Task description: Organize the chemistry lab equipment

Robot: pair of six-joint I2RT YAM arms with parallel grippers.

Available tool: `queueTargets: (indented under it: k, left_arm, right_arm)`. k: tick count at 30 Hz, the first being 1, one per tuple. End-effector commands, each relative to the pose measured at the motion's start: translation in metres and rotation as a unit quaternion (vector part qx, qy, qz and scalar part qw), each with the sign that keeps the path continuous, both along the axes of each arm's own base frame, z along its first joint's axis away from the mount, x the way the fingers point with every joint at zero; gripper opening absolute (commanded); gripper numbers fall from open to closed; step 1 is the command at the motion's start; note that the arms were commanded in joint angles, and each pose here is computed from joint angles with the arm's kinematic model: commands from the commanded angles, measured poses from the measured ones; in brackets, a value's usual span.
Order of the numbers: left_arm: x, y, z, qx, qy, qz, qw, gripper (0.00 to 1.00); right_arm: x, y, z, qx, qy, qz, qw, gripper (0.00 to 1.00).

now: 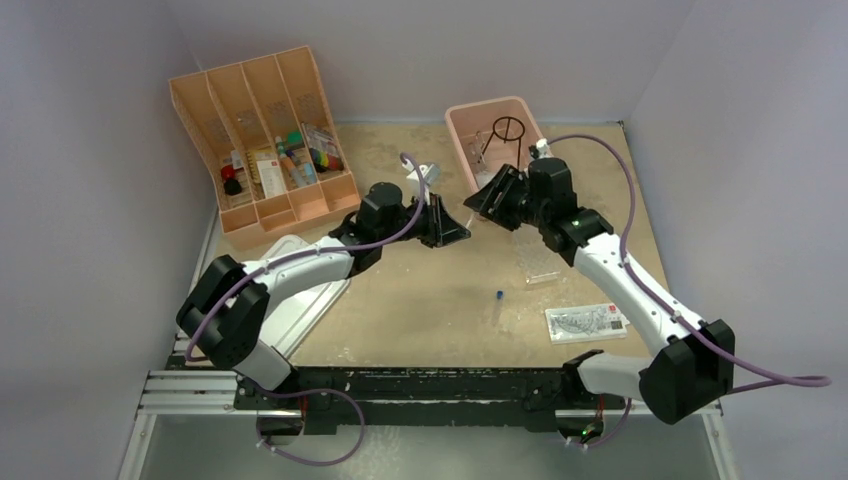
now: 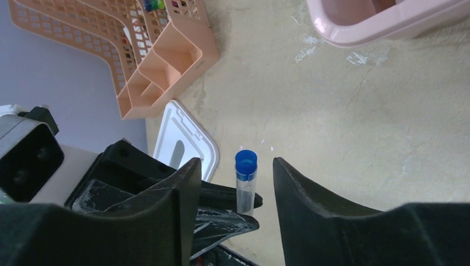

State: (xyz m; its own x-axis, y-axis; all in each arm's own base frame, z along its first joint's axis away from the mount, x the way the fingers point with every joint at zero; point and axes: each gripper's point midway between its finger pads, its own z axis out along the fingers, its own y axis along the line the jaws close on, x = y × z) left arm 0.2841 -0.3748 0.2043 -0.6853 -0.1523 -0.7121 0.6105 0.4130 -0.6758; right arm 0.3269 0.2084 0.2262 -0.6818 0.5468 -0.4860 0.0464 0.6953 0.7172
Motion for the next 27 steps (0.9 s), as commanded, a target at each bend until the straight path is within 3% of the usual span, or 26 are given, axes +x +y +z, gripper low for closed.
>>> queueTargets:
  k: [1, 7, 13, 20, 27]
  left_arm:
    - [-0.004, 0.002, 0.027, 0.036, -0.082, -0.04, 0.995, 0.0]
    - [-0.013, 0.012, 0.033, 0.086, -0.127, -0.077, 0.985, 0.0]
    - [-0.015, 0.013, 0.039, 0.095, -0.145, -0.091, 0.981, 0.0]
    - [-0.015, 0.014, 0.04, 0.099, -0.15, -0.093, 0.979, 0.0]
    - [-0.016, 0.015, 0.047, 0.096, -0.158, -0.091, 0.979, 0.0]
  right_arm:
    - [-0.001, -0.007, 0.027, -0.013, -0.013, 0.044, 0.999, 0.55]
    - [-0.022, 0.001, 0.019, -0.005, 0.043, 0.115, 0.992, 0.57]
    - [-0.03, 0.012, 0.016, 0.027, 0.069, 0.141, 0.987, 0.57]
    - [-0.029, 0.012, 0.015, 0.034, 0.074, 0.137, 0.987, 0.43]
    - [-0.026, 0.002, 0.015, 0.04, 0.075, 0.109, 0.99, 0.35]
